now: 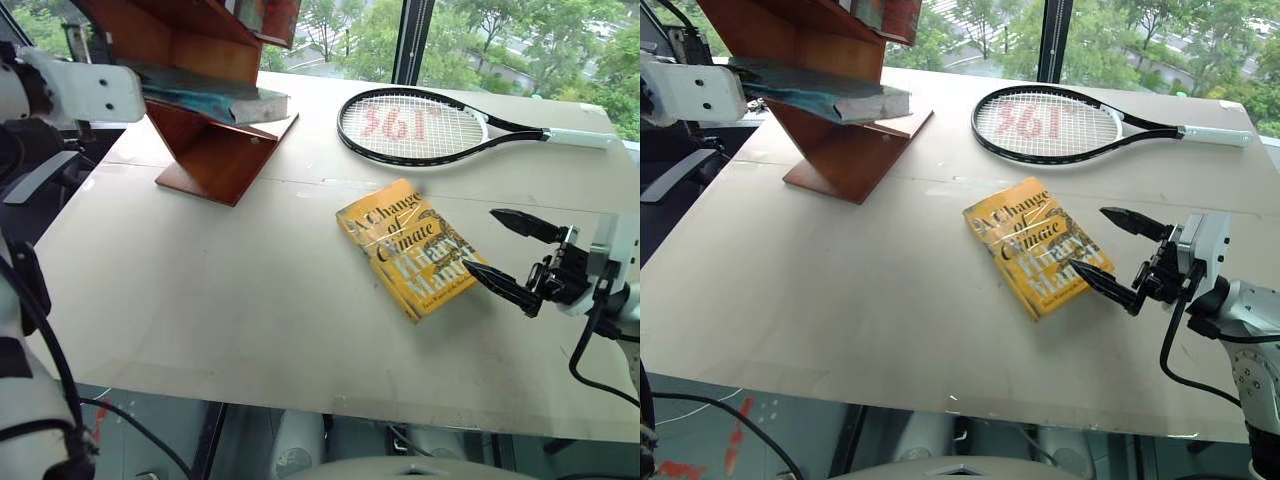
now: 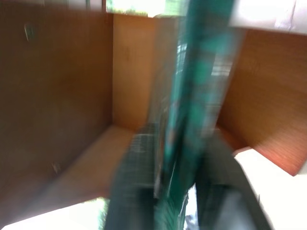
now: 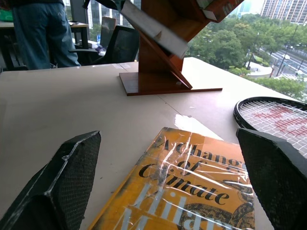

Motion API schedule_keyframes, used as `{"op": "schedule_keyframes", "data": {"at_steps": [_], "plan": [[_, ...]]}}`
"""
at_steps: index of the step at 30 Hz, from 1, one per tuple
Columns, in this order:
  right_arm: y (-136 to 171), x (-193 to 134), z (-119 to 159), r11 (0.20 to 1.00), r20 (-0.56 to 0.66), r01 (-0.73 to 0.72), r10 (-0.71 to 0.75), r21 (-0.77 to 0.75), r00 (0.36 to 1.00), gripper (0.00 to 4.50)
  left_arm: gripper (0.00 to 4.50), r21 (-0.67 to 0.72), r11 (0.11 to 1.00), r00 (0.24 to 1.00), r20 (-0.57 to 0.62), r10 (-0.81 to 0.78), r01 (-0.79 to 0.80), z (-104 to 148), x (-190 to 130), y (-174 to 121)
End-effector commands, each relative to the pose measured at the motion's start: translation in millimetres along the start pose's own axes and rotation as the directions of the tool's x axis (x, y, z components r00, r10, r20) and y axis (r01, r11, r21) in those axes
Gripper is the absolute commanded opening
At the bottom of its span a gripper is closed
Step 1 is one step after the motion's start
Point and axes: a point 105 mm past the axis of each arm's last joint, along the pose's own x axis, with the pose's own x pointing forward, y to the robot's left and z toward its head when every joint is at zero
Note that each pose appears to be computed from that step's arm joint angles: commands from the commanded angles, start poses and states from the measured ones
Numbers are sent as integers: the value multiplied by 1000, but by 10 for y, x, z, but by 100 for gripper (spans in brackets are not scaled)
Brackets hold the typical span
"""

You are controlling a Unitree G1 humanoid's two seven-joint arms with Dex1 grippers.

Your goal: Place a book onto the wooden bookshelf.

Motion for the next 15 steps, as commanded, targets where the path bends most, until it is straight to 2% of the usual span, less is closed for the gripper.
{"op": "schedule_keyframes", "data": {"at_steps": [1, 3, 6, 7, 9, 11, 13, 15], "plan": [[14, -8, 115, 999, 35, 1, 0, -45, 999, 450, 273, -45, 992, 989, 80, 125, -122, 41, -308, 267], [3, -3, 106, 999, 33, 1, 1, -43, 999, 450, 273, -144, 981, 974, 171, 152, -128, 78, -432, 290], [-1, 3, 95, 999, 27, -12, 13, -39, 1000, 450, 273, -347, 937, 922, 352, 159, -29, 129, -581, 231], [-7, 3, 95, 999, 25, -16, 17, -37, 1000, 450, 273, -419, 906, 901, 412, 135, 55, 153, -603, 166], [-20, -7, 94, 999, 22, -21, 21, -35, 1000, 450, 273, -475, 859, 857, 508, 90, 191, 281, -648, 51], [-35, -7, 94, 999, 20, -23, 24, -34, 1000, 450, 273, -536, 772, 799, 598, 62, 341, 498, -694, -75], [-56, -3, 104, 999, 21, -24, 25, -35, 999, 450, 273, -582, 638, 720, 691, 62, 504, 825, -708, -296], [-90, 5, 107, 999, 19, -18, 19, -45, 1000, 450, 273, -638, 566, 707, 695, 131, 522, 1121, -551, -574]]}}
